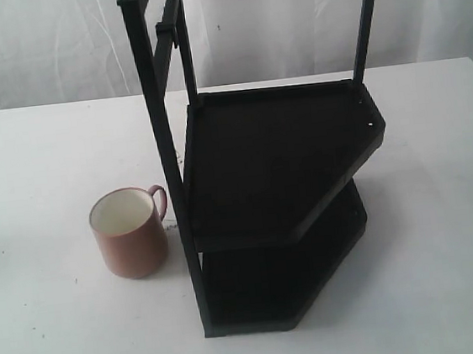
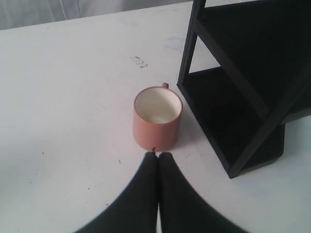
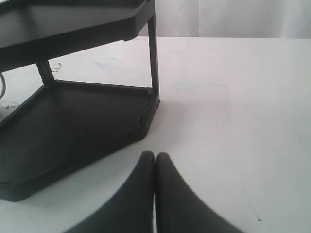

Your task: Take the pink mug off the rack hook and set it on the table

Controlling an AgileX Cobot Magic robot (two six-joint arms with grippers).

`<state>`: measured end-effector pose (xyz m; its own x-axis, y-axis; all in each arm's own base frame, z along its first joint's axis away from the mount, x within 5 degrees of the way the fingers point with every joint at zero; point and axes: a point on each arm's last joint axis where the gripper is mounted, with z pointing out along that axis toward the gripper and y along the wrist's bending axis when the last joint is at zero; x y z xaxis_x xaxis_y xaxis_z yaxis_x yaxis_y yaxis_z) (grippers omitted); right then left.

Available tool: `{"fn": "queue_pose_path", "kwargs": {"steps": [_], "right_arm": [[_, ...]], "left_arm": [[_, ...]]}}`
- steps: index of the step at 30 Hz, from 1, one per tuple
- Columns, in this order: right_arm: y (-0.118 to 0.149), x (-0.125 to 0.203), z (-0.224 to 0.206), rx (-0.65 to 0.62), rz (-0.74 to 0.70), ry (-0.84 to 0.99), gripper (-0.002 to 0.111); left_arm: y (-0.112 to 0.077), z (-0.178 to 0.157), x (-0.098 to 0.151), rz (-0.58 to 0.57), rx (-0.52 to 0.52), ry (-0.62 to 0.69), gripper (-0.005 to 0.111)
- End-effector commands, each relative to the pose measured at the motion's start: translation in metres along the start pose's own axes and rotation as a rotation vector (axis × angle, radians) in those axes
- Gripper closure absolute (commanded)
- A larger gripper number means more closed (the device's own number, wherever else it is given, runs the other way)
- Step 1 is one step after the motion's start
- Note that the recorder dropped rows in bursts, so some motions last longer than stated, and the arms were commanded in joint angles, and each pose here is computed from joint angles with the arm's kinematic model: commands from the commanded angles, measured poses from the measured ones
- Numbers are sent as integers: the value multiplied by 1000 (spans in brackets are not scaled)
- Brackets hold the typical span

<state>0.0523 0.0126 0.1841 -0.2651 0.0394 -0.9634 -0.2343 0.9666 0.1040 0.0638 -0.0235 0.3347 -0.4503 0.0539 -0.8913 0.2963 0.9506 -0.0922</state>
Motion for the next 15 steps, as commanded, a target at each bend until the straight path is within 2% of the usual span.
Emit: {"fn": "queue_pose_path", "kwargs": {"steps": [1, 7, 10, 12, 13, 15], "right_arm": [[0, 1, 0, 1, 4, -3, 108], [0, 1, 0, 1, 4, -3, 108], [0, 1, 0, 1, 4, -3, 108], [0, 1, 0, 1, 4, -3, 108], [0, 1, 0, 1, 4, -3, 108], [0, 1, 0, 1, 4, -3, 108]], "left_arm": [[1, 15, 9, -29, 22, -140, 107], [5, 28, 39, -49, 28, -357, 107], [11, 36, 66, -63, -19, -340, 107], [14, 38, 78, -24, -47, -333, 107], [15, 41, 86, 51, -64, -325, 107], [15, 44, 97, 80, -62, -314, 107]]}}
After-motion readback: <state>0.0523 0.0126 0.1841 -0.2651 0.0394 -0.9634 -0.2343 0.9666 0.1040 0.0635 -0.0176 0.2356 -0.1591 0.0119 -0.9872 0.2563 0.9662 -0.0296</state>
